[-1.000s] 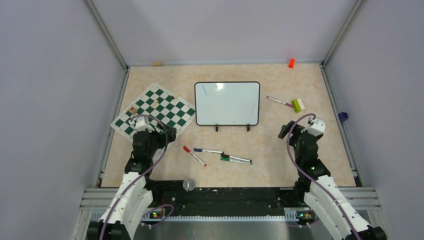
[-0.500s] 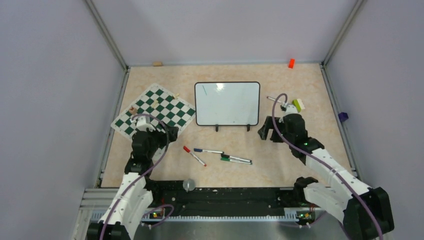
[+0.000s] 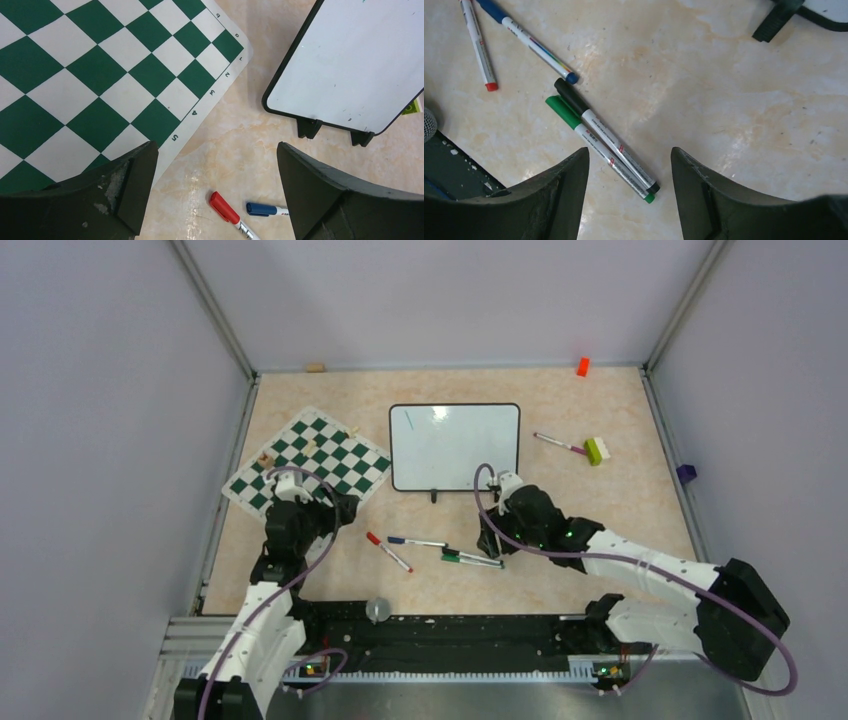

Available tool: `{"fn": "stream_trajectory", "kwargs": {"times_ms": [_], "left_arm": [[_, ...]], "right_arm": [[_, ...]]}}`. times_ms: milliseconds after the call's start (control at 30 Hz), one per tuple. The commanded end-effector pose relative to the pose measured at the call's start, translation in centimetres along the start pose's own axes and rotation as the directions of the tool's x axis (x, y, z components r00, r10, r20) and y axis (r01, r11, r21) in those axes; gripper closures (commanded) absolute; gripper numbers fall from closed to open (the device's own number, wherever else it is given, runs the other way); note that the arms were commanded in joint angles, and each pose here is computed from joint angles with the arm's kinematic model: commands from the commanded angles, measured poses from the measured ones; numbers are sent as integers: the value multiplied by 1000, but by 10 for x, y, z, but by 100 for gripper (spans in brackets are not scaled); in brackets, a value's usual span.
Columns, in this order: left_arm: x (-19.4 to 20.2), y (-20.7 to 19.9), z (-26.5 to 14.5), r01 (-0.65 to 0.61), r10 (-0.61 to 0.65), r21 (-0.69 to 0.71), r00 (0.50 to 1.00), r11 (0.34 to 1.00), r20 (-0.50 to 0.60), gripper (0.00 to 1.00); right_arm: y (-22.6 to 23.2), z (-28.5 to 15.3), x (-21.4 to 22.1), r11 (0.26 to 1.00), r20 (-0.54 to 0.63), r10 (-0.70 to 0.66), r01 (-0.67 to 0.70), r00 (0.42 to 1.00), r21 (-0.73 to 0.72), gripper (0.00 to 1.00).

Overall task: Write a sentence on the whiteboard
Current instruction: Pick up the whiteboard marker from the center of the board.

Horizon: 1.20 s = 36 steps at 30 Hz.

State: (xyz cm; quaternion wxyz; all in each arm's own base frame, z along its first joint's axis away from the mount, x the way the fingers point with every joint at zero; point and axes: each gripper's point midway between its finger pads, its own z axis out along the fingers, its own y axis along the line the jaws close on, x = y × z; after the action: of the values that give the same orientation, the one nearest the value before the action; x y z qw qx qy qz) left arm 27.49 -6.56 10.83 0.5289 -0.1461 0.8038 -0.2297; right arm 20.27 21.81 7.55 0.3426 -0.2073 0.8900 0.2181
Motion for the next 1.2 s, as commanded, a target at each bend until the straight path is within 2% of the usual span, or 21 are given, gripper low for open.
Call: {"fn": "stream_trajectory", "kwargs": {"times_ms": [0, 367, 467, 767, 867, 1033, 1167], "left_arm": [[-12, -10, 2, -15, 13, 44, 999, 999, 44, 7], [-11, -10, 2, -14, 13, 45, 999, 999, 39, 10], [-11, -10, 3, -14, 12, 45, 999, 999, 37, 11], [-11, -10, 3, -11, 10, 41, 999, 999, 33, 13], [-10, -10, 4, -11, 10, 41, 999, 999, 31, 13], [-10, -10, 4, -11, 9, 42, 1000, 999, 27, 14], [-10, -12, 4, -14, 13, 54, 1000, 998, 25, 14]], "right_arm": [[21, 3, -16, 997, 27, -64, 65, 998, -45, 42], [54, 13, 11, 985, -51, -124, 117, 991, -128, 55], [54, 18, 15, 986, -69, -125, 117, 990, -116, 58], [47, 34, 30, 989, -116, -130, 120, 985, -84, 60], [44, 40, 37, 990, -143, -132, 122, 981, -76, 66], [40, 46, 50, 991, -187, -126, 116, 974, -63, 67], [38, 48, 55, 991, -207, -132, 123, 969, -56, 78]]}}
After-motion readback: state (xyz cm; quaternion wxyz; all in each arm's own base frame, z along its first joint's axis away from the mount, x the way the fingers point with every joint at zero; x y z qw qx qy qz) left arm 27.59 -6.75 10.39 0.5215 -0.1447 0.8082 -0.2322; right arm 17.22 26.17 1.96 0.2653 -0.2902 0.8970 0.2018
